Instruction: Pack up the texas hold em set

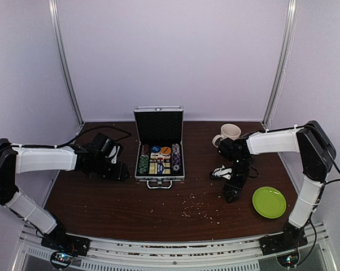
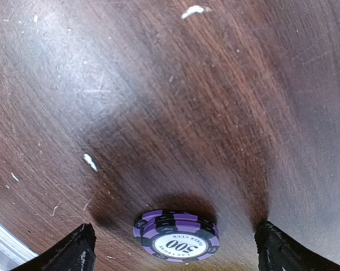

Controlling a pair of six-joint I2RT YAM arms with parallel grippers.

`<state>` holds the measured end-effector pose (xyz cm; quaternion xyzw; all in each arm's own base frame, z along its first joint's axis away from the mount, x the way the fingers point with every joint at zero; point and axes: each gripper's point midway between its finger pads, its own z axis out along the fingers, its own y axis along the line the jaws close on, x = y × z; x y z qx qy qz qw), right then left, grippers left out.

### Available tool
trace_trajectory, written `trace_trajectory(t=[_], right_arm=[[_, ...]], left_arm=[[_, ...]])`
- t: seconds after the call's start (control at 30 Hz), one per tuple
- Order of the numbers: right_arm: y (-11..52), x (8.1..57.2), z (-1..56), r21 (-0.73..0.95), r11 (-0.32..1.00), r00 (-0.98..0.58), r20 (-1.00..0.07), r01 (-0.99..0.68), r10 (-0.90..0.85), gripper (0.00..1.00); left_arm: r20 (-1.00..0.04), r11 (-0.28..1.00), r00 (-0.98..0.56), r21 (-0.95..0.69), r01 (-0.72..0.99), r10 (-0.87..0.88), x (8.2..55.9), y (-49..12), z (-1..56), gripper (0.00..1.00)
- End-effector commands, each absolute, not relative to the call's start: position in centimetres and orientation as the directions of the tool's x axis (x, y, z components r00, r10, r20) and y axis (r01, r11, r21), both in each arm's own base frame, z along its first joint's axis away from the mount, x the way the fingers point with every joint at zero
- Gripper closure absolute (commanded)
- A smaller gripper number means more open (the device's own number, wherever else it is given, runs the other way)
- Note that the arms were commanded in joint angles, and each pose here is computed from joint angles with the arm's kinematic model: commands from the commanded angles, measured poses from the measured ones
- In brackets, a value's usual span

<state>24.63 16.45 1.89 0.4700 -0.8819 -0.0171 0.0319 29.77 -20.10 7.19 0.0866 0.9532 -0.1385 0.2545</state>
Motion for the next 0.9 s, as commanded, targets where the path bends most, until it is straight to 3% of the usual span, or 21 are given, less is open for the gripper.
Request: trace_trajectory(t=[0.0, 0.13, 0.33, 0.57, 0.87], right_arm=[[15.9, 23.7, 1.7, 0.069, 0.578, -0.573, 0.076, -0.813, -0.816, 0.0], [15.9, 24.1, 1.6, 0.053, 0.584, -0.579, 0.092, -0.81, -0.81, 0.02], [16.0, 24.2, 1.2, -0.044, 0.537, -0.538, 0.118, -0.843, -0.835, 0.18], [16.7, 24.1, 1.2, -0.027, 0.526, -0.525, 0.12, -0.85, -0.843, 0.43], [18.1, 22.6, 0.8, 0.057, 0.505, -0.496, 0.12, -0.861, -0.86, 0.58]], left_arm=[[-0.542, 0.94, -0.835, -0.229, 0.252, 0.092, 30.5, -20.7, 7.8, 0.41], [-0.541, 0.94, -0.836, -0.232, 0.252, 0.091, 30.5, -20.8, 7.6, 0.41], [-0.545, 0.939, -0.834, -0.235, 0.252, 0.088, 30.6, -20.8, 7.8, 0.41], [-0.544, 0.941, -0.834, -0.232, 0.248, 0.086, 30.6, -20.7, 7.8, 0.41], [-0.545, 0.944, -0.834, -0.224, 0.243, 0.085, 30.4, -20.3, 7.9, 0.41]])
